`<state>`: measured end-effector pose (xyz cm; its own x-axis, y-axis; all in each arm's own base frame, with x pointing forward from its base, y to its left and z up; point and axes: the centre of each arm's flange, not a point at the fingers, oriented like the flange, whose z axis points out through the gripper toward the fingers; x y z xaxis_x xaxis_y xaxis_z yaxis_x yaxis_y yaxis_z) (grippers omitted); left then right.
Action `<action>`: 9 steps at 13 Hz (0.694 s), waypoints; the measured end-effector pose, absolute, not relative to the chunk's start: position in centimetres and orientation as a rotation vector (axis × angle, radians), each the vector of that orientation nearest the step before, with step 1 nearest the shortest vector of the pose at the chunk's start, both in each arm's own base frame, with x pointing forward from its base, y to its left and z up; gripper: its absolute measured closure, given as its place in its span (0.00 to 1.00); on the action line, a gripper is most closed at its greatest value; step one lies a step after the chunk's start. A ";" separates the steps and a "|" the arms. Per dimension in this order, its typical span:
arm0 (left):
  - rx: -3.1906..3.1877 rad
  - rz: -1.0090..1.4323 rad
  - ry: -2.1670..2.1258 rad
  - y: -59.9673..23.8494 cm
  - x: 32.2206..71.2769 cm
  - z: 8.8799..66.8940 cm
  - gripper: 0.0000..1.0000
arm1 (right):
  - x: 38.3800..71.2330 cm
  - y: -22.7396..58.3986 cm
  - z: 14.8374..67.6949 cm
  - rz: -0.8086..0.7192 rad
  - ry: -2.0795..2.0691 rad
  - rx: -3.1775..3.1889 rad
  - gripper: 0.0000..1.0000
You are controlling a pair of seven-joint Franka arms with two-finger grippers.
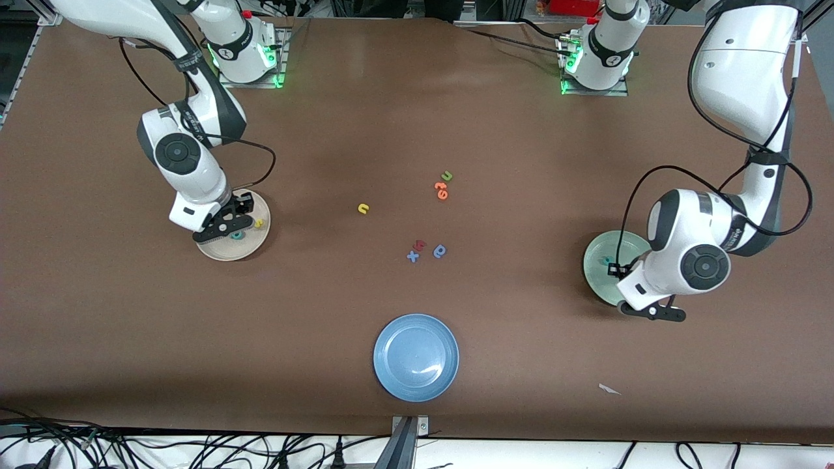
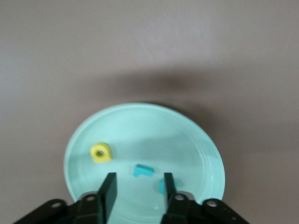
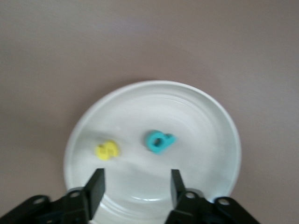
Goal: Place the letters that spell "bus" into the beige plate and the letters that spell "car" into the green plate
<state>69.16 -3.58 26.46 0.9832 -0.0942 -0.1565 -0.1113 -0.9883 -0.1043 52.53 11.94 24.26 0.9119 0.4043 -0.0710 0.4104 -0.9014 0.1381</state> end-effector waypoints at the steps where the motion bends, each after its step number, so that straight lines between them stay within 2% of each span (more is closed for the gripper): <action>1: -3.021 0.176 0.121 -2.6 70.0 28.3 0.37 | 52.2 13.4 24.5 -0.058 0.603 2.959 0.26; 4: -3.025 0.097 0.016 0.5 70.5 33.5 0.04 | 51.5 17.8 25.1 0.014 0.470 3.049 0.21; 5: -3.024 0.089 -0.002 0.9 70.3 34.8 0.00 | 50.9 19.9 25.1 0.037 0.426 3.070 0.18; 8: -3.017 0.107 -0.036 1.4 69.4 38.1 0.00 | 48.7 27.2 24.2 0.067 0.303 3.134 0.14; 9: -3.015 0.100 -0.060 2.3 69.1 39.3 0.00 | 48.0 29.5 23.7 0.061 0.272 3.152 0.10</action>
<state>69.12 2.34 39.35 0.9970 0.0439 -0.0638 0.0356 -0.9915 -0.1251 48.02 29.45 23.72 0.9845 0.1709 0.0402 0.1718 -0.9849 -0.0191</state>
